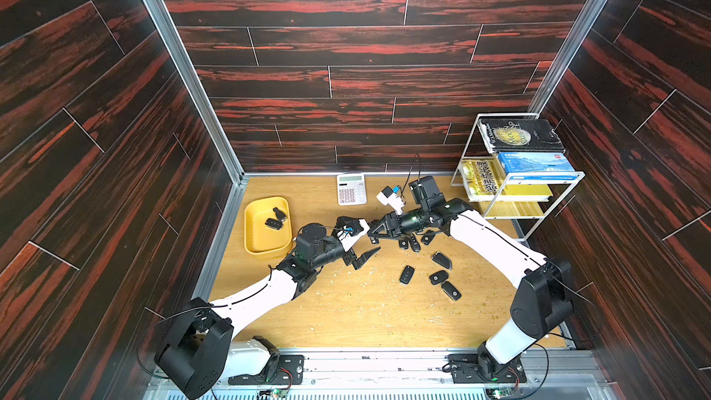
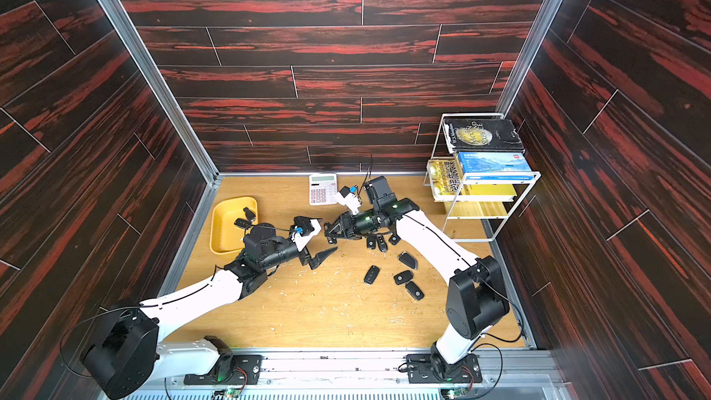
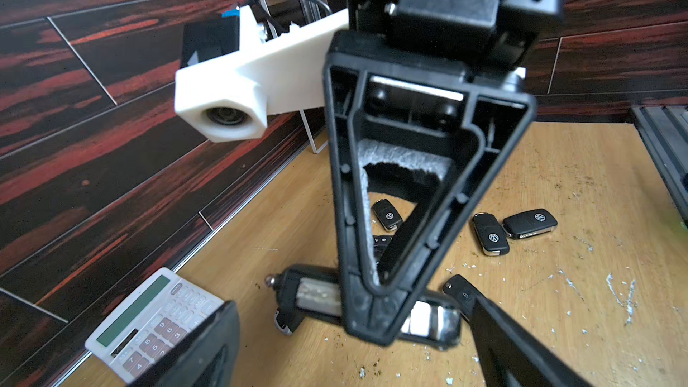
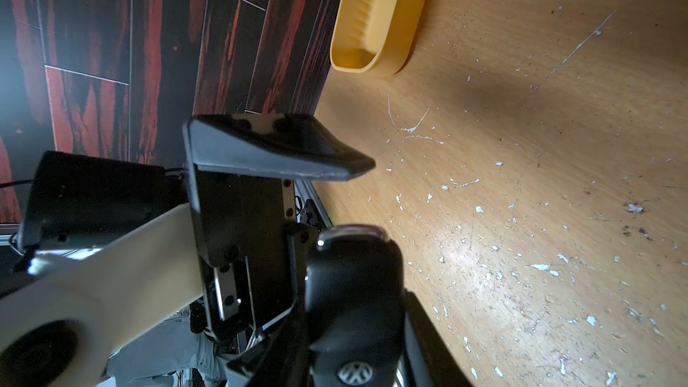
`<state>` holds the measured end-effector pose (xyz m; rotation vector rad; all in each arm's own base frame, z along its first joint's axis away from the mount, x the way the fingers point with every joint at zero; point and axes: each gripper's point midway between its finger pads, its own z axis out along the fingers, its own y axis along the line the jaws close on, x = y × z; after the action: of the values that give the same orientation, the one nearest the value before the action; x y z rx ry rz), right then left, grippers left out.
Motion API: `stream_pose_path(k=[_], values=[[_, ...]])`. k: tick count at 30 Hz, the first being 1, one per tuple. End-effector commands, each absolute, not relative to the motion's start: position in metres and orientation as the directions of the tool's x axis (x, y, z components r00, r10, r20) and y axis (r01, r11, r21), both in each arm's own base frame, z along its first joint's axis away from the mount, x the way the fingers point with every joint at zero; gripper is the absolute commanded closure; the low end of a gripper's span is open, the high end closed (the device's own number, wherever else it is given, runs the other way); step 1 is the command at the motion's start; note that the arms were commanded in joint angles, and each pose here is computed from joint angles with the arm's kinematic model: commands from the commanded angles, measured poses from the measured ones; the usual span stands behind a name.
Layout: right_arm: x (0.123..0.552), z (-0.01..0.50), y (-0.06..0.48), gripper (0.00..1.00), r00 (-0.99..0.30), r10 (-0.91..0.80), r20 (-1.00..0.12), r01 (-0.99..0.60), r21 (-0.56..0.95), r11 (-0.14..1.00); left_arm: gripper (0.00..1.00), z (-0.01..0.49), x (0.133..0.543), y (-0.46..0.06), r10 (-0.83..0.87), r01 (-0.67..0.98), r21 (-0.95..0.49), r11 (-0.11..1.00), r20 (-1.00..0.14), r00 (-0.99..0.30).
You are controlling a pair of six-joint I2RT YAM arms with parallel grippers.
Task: Place the car key into the storage box
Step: Pick up the car key from the center of the board.
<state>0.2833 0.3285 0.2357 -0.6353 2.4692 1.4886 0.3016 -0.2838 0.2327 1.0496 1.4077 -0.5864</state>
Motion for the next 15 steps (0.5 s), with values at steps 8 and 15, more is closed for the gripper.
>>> stream_pose_path(k=[8, 15], values=[[0.276, 0.234, 0.331, 0.67, -0.89, -0.278, -0.36, -0.447, 0.805, 0.391, 0.01, 0.253, 0.299, -0.295, 0.215, 0.873, 0.268, 0.407, -0.957, 0.194], [0.273, 0.236, 0.329, 0.67, -0.888, -0.283, -0.362, -0.452, 0.801, 0.393, 0.05, 0.248, 0.292, -0.301, 0.231, 0.899, 0.271, 0.343, -0.952, 0.199]])
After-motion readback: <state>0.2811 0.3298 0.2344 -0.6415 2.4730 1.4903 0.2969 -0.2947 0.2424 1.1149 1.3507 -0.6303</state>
